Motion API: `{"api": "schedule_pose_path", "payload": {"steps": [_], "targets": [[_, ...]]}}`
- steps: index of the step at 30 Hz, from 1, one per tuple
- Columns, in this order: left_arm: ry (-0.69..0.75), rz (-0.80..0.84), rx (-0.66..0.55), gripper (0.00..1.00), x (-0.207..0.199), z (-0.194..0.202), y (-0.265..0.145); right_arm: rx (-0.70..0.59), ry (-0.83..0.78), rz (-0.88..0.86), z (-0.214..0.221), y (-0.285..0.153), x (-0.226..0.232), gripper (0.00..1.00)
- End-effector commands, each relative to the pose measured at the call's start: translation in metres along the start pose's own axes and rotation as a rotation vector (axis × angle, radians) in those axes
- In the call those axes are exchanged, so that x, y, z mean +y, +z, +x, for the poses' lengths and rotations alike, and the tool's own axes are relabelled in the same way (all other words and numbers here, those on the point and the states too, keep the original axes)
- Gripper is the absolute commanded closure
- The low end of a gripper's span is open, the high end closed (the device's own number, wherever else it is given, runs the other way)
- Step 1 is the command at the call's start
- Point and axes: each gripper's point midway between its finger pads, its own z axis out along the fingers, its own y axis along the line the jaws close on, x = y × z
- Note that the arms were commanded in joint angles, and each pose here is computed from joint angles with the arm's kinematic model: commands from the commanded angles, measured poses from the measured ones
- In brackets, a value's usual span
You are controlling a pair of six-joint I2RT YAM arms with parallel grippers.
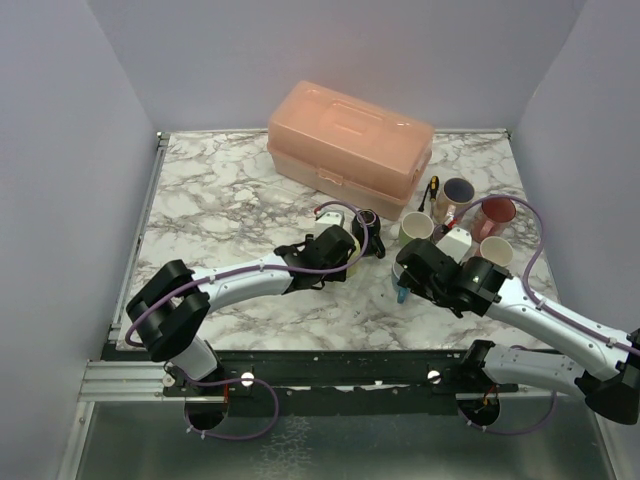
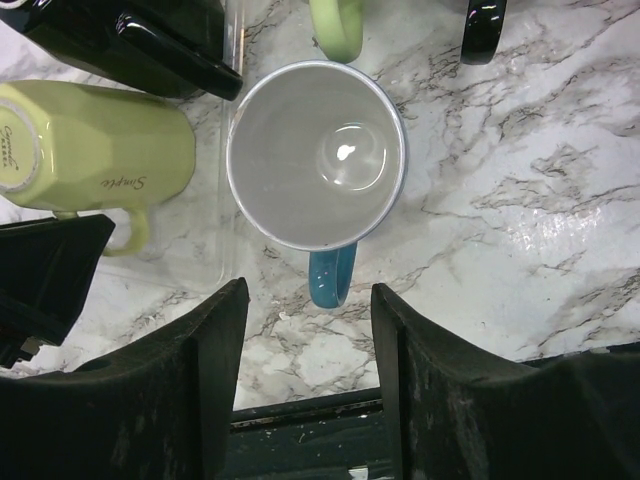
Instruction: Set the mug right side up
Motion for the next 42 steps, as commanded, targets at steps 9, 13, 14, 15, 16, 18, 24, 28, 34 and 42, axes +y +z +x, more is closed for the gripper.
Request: {"api": "schedule_pose_path", "payload": {"steps": [9,13,14,15,16,18,24,28,34,42], "targets": [[0.104,0.038,0.012,0.59,-0.009,-0.003,0.006,-0.025,0.021,-0.007,-0.007,-0.003,0.003,0.44],[0.136,0.057,0.024,0.63,-0.014,-0.001,0.01,-0.017,0.012,0.003,-0.006,-0.002,0.002,0.44],[0.142,0.057,0.026,0.64,-0.014,0.0,0.011,-0.014,0.009,0.007,-0.005,-0.002,0.002,0.44],[0.144,0.055,0.028,0.65,-0.013,0.0,0.012,-0.012,0.006,0.012,-0.005,-0.002,0.002,0.44],[0.144,0.056,0.029,0.67,-0.014,0.001,0.013,-0.01,0.004,0.016,-0.005,-0.002,0.002,0.44],[0.145,0.057,0.025,0.75,-0.014,0.0,0.013,-0.009,0.003,0.019,-0.005,-0.002,0.003,0.44],[0.153,0.055,-0.006,1.0,-0.013,-0.007,0.01,-0.019,0.017,-0.006,-0.007,-0.003,0.005,0.44],[0.159,0.065,-0.044,1.0,-0.014,-0.016,0.003,-0.027,0.024,-0.032,-0.009,-0.005,0.009,0.44],[0.155,0.099,-0.151,1.0,-0.018,-0.047,-0.022,-0.04,0.041,-0.118,-0.014,-0.011,0.021,0.44],[0.11,0.169,-0.434,1.0,-0.027,-0.134,-0.098,-0.142,0.129,-0.435,-0.05,-0.054,0.062,0.41]]}}
